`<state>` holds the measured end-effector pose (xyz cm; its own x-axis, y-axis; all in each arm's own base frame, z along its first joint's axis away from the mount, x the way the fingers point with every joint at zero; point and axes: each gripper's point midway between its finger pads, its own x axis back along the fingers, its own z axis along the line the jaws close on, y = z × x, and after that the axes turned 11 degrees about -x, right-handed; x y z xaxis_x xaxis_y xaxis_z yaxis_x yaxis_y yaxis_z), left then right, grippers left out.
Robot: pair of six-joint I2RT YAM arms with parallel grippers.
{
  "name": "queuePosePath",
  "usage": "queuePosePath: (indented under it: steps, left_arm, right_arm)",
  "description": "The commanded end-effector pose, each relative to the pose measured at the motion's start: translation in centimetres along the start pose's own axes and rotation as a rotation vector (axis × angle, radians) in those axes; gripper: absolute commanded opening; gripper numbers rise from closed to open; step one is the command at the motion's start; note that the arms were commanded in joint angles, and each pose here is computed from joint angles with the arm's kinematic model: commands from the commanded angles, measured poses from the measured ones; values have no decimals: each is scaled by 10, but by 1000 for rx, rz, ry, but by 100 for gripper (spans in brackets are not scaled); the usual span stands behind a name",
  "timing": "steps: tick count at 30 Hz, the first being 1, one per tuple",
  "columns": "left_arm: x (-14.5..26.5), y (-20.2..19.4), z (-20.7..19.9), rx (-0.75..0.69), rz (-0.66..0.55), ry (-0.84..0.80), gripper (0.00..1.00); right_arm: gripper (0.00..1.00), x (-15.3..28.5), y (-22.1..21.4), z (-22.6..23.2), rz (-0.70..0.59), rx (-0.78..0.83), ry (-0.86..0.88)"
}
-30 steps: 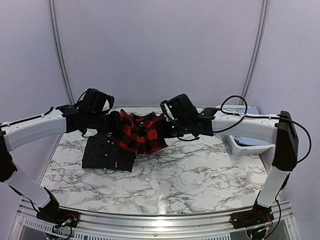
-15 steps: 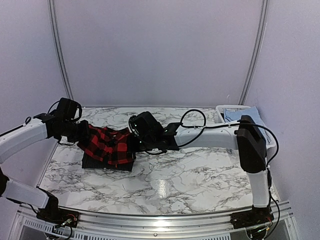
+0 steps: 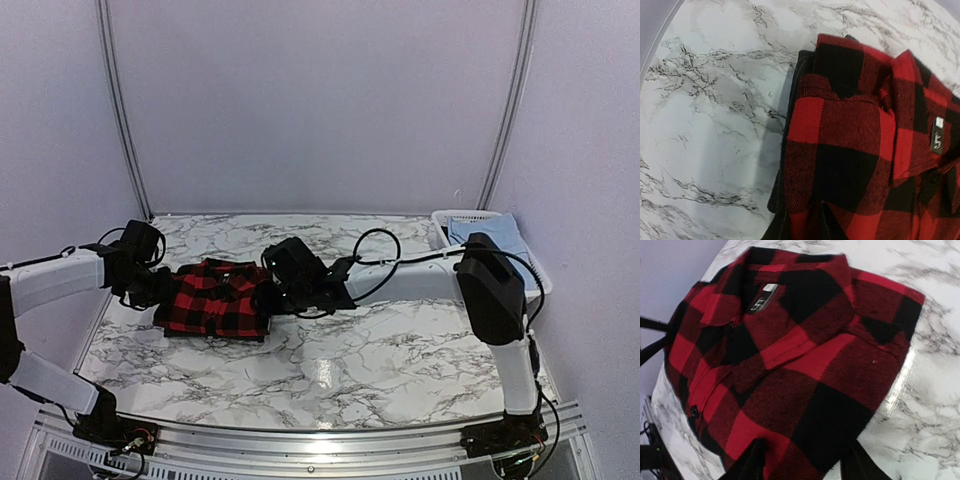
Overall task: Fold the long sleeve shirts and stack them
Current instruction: Place the square-folded shirt on the square-folded shirt, then move the square-folded shirt to the corner of the board.
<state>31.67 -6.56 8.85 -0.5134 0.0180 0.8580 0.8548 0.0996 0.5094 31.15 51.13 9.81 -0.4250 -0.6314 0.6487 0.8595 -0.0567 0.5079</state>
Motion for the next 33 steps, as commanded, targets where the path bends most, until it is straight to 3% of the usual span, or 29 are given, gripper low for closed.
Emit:
queuePosePath:
  steps: [1,2,7,10,11,16,28,33]
  left_arm:
    - [5,9,9,27,-53,35,40]
    - [9,13,9,28,-71,34,51]
    - [29,35,-1,19,-139,-18,77]
    - [43,46,-13,17,-178,-83,98]
    - [48,49,-20,10,-194,-108,99]
    - [71,59,-64,-49,-246,-213,99]
    - [57,45,-202,-227,-243,-304,99]
    - [34,35,-262,-297,-191,-335,99]
  right_arm:
    - [62,25,28,-14,-71,9,-50]
    - [66,30,31,-18,-84,22,-71]
    - [77,63,54,-35,-158,94,-186]
    - [94,94,75,-51,-254,103,-318]
    - [98,105,83,-58,-292,97,-372]
    - [99,155,114,-77,-445,130,-539]
    - [98,236,142,-108,-680,96,-480]
    - [99,243,144,-117,-656,110,-474]
